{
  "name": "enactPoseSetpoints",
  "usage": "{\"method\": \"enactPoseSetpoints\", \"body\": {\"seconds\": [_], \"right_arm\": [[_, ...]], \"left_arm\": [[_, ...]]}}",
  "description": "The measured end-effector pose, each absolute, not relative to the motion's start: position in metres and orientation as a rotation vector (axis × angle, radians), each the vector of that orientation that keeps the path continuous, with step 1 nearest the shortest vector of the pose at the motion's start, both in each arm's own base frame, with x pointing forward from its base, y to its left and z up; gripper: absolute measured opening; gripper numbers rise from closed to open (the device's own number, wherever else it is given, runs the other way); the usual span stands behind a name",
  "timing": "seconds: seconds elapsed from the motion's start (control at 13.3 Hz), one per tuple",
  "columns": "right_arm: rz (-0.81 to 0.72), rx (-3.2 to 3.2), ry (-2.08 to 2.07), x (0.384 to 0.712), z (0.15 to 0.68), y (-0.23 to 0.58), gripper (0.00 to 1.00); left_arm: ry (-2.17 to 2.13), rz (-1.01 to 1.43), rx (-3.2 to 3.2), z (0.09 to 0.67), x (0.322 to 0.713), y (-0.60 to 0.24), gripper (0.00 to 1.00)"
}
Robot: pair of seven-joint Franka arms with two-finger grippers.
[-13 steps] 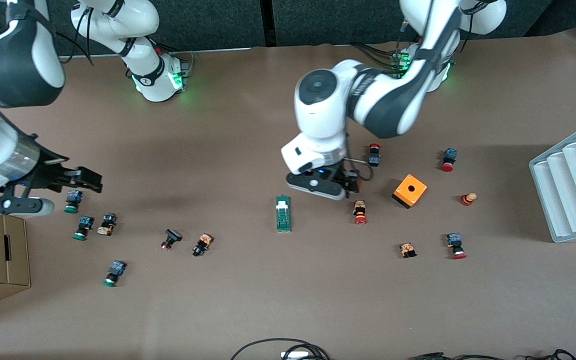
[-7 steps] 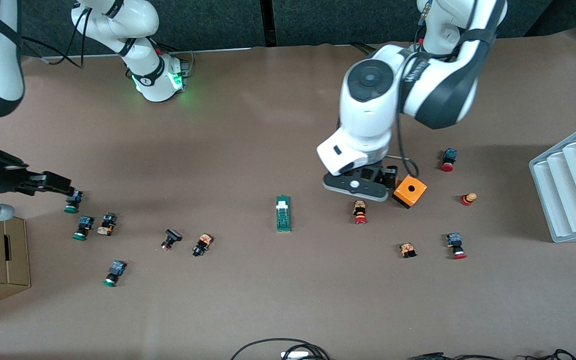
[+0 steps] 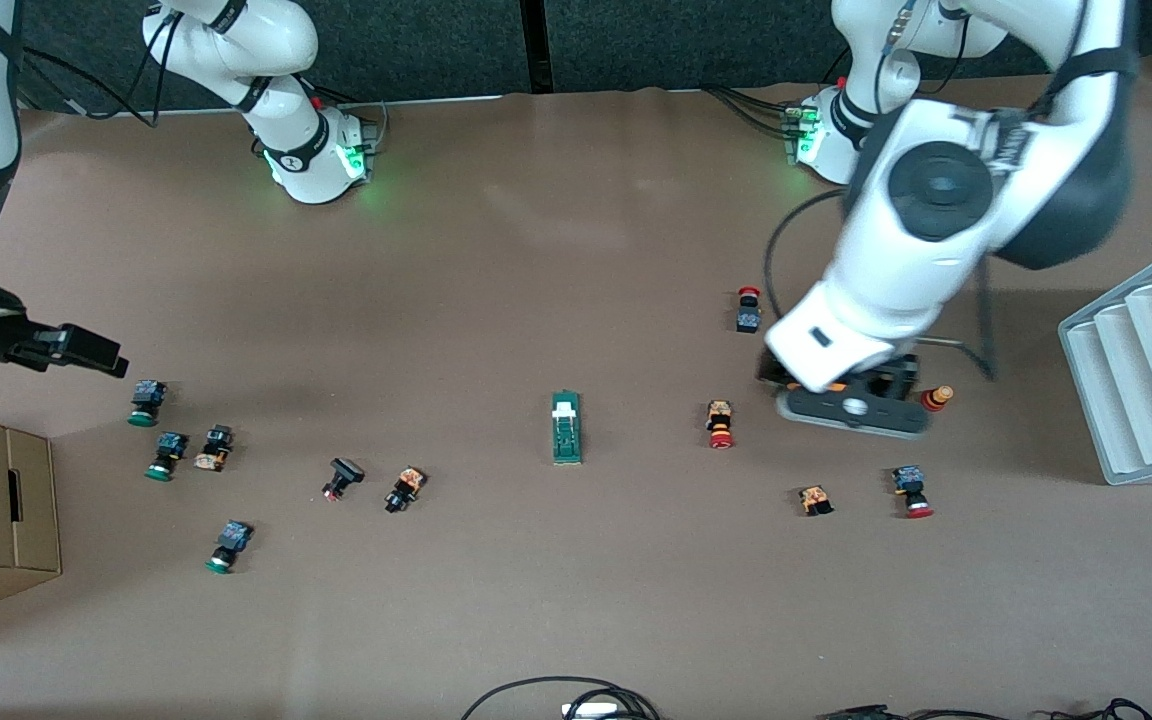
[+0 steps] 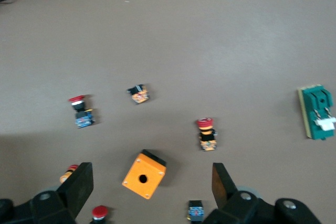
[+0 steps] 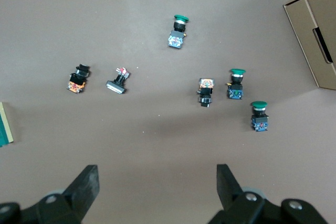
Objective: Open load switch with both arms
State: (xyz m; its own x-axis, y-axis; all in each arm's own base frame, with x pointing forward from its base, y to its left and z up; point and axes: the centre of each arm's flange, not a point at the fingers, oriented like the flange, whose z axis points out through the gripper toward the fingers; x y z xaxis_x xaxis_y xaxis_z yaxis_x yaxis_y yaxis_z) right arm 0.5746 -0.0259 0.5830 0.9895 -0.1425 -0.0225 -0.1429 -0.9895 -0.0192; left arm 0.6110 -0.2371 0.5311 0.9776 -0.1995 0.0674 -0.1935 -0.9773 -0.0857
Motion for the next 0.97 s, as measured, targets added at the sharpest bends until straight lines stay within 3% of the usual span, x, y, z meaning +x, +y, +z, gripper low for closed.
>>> {"method": "enactPoseSetpoints", "body": {"seconds": [0.38, 0.97], "right_arm": [[0.023, -3.113, 0.215, 0.550, 0.578, -0.023, 1.00], [-0.009, -3.108, 0.227, 0.536, 0.630, -0.025, 1.00]], "left_arm": [[0.357, -0.077, -3.027, 0.551, 0.619, -0.170, 1.00], [0.199, -0.003, -3.122, 0.594, 0.572, -0.051, 1.00]]}}
